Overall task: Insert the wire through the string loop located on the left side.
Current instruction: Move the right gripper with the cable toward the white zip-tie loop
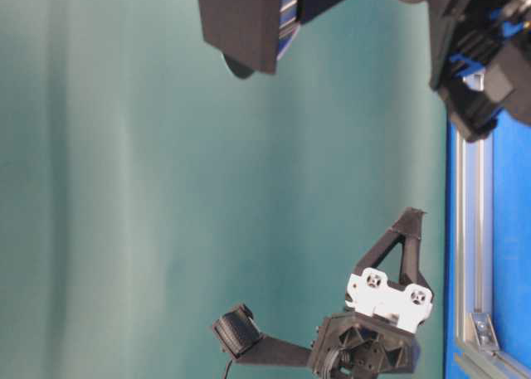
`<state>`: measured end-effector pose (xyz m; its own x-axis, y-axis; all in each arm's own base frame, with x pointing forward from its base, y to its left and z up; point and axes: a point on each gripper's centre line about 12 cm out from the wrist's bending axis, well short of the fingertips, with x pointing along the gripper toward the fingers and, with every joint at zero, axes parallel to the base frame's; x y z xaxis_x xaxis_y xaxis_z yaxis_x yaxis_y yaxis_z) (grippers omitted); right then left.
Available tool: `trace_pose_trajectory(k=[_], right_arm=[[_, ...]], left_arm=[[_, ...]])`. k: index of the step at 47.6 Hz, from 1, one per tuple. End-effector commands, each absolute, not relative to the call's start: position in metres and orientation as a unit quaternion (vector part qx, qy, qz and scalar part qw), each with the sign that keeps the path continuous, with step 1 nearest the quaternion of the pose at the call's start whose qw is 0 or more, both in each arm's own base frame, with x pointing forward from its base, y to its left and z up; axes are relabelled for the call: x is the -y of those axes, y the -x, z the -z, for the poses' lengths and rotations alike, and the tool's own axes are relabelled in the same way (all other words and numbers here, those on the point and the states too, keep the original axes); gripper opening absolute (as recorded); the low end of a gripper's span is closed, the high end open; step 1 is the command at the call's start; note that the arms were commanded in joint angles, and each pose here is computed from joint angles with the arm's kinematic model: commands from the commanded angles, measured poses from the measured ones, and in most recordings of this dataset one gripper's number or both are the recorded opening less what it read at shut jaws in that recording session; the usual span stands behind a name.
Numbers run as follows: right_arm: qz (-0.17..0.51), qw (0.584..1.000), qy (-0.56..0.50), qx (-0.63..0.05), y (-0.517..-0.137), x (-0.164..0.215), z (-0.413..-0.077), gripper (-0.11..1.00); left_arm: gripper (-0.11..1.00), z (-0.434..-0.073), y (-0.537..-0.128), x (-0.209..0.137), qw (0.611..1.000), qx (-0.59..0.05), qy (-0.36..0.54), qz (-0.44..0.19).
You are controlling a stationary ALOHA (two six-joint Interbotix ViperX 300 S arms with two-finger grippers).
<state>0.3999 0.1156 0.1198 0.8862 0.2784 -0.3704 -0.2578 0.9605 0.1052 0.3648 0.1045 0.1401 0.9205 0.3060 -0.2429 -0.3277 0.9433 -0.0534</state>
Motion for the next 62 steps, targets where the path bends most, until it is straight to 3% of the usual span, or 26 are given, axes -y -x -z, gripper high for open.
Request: trace_pose_trajectory(k=[1, 30, 62], right_arm=[[-0.126, 0.977, -0.032, -0.168, -0.407, -0.105, -0.139, -0.1], [-0.019, 0.983, -0.045, -0.177, -0.418, -0.015, -0.137, -0.1], [-0.01, 0.985, -0.047, -0.167, -0.43, -0.007, -0.14, -0.1]], left_arm=[[0.0, -0.155, -0.366, -0.104, 0.982, -0.094, 0.042, -0.16], [0.0, -0.154, -0.364, -0.104, 0.982, -0.096, 0.042, -0.16], [0.0, -0.153, -0.363, -0.104, 0.981, -0.098, 0.044, -0.161]])
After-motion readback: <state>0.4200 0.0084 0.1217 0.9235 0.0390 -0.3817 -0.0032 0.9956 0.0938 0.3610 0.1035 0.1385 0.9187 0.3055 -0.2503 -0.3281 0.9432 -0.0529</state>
